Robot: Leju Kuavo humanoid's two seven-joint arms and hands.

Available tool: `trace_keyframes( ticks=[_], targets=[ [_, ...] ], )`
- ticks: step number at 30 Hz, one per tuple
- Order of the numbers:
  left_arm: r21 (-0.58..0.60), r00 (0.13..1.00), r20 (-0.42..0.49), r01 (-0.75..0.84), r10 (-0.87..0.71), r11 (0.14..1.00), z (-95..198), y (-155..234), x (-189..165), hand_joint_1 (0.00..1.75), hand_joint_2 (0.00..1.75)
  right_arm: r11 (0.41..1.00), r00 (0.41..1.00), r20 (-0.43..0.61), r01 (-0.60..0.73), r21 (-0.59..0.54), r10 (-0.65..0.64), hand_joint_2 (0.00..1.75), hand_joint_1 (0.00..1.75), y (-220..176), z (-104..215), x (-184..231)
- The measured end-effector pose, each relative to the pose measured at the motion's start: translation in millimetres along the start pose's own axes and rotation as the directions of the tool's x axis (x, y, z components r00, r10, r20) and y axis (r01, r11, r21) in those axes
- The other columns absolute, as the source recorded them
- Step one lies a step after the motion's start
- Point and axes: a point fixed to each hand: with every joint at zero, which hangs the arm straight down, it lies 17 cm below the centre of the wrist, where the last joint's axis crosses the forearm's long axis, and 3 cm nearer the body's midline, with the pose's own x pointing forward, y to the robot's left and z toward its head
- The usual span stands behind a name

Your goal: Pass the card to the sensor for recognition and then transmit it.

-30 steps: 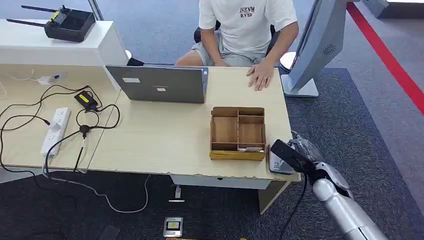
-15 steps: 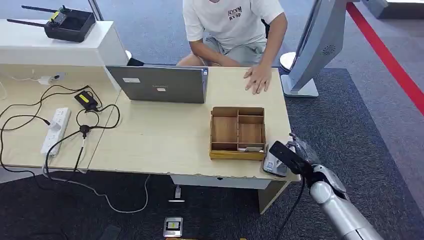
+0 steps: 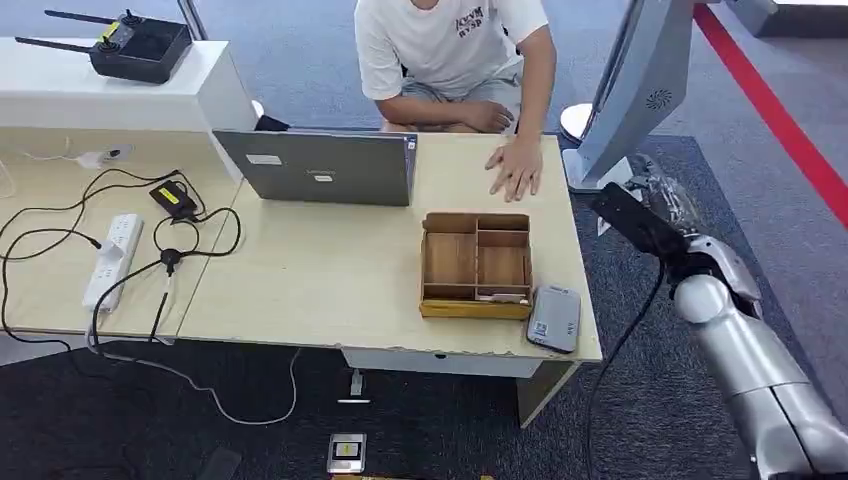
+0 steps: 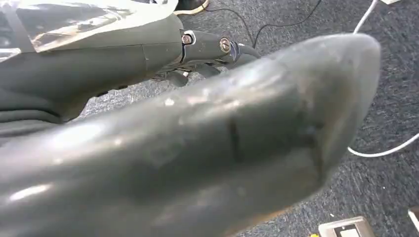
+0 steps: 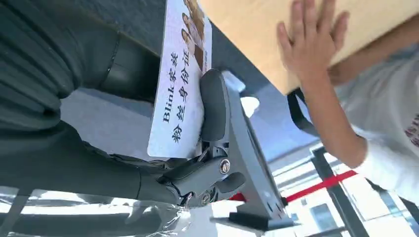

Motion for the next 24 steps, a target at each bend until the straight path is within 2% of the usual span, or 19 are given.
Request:
trace_keyframes(
  ticks=[8,14,24],
  targets=[
    [0.000,1.000,0.009,0.006,-0.006,1.000,-1,0,5,0.00,0.00,0.994,0.991,0.100,-0.083,-0.065,0.089,1.75,1.75,-58,-33,41],
    [-0.001,1.000,0.021,0.015,-0.015,1.000,-6,5,18,0.00,0.00,0.986,0.978,0.132,-0.153,-0.069,0.161,1.75,1.75,-75,-61,68],
    [0.002,1.000,0.024,0.018,-0.018,1.000,-7,7,23,0.00,0.00,0.968,0.963,0.102,-0.243,-0.061,0.248,1.75,1.75,-86,-94,98]
  ],
)
